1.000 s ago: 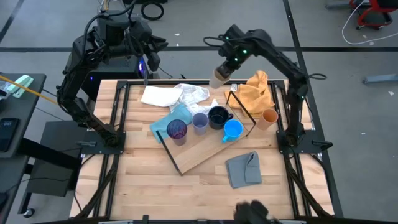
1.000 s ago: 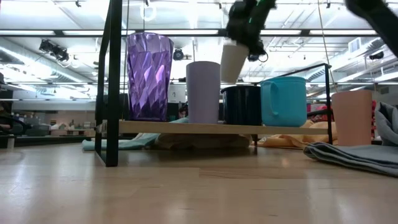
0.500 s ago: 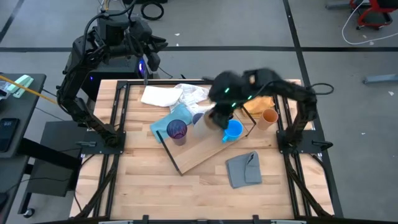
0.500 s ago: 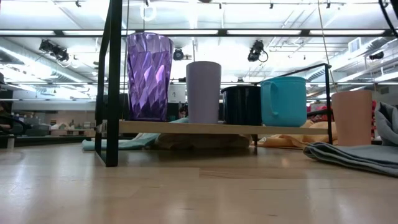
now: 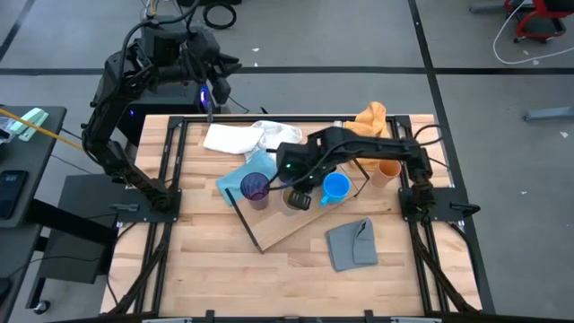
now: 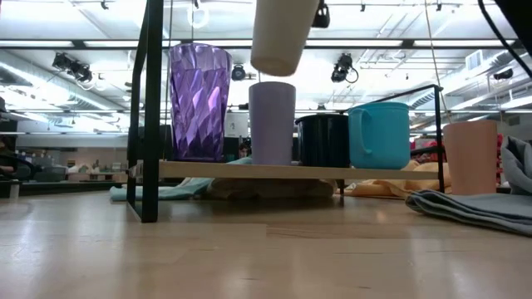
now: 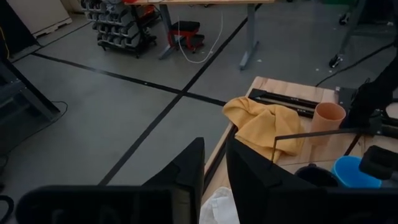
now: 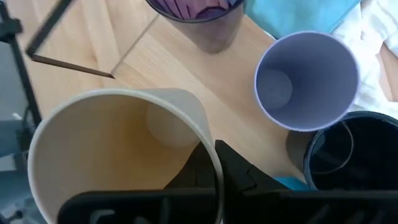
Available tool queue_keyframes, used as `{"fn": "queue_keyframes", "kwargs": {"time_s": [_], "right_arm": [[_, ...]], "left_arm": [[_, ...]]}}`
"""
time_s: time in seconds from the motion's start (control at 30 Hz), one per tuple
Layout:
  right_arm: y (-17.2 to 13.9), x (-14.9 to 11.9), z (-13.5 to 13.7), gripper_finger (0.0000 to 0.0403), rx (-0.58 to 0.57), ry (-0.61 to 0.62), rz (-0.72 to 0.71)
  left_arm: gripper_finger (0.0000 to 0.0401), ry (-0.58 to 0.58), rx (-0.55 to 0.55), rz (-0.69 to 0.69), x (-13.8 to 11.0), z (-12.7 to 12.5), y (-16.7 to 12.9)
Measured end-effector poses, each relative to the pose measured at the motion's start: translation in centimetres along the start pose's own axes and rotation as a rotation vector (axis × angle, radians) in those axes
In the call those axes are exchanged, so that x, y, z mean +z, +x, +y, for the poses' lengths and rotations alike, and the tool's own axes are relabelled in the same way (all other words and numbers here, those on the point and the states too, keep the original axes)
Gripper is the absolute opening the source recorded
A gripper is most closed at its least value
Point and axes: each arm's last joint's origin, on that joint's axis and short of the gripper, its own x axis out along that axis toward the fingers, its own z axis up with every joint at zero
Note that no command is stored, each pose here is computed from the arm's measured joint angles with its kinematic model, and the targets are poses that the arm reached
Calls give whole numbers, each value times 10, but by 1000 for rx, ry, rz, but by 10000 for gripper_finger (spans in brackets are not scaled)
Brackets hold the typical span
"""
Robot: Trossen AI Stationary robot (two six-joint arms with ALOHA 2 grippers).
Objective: Stack small to large cups/mugs on shelf
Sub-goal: Put the light brown cup on the shelf
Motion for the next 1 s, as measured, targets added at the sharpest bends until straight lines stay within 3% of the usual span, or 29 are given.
{"fn": "queue_keyframes", "kwargs": {"time_s": [0.27,0.43,0.7,1.0], "right_arm": [[37,4,-3,0,-99,-18,99],[38,-1,-9,0,-167,79,107],[38,-12,-5,0,-171,212,97],[54,-18,-1,0,-156,221,123]], "left_arm": [[81,6,-1,6,-1,0,0],[81,6,-1,6,-1,0,0],[74,7,-1,7,-1,0,0],[81,7,-1,7,-1,0,0]]}}
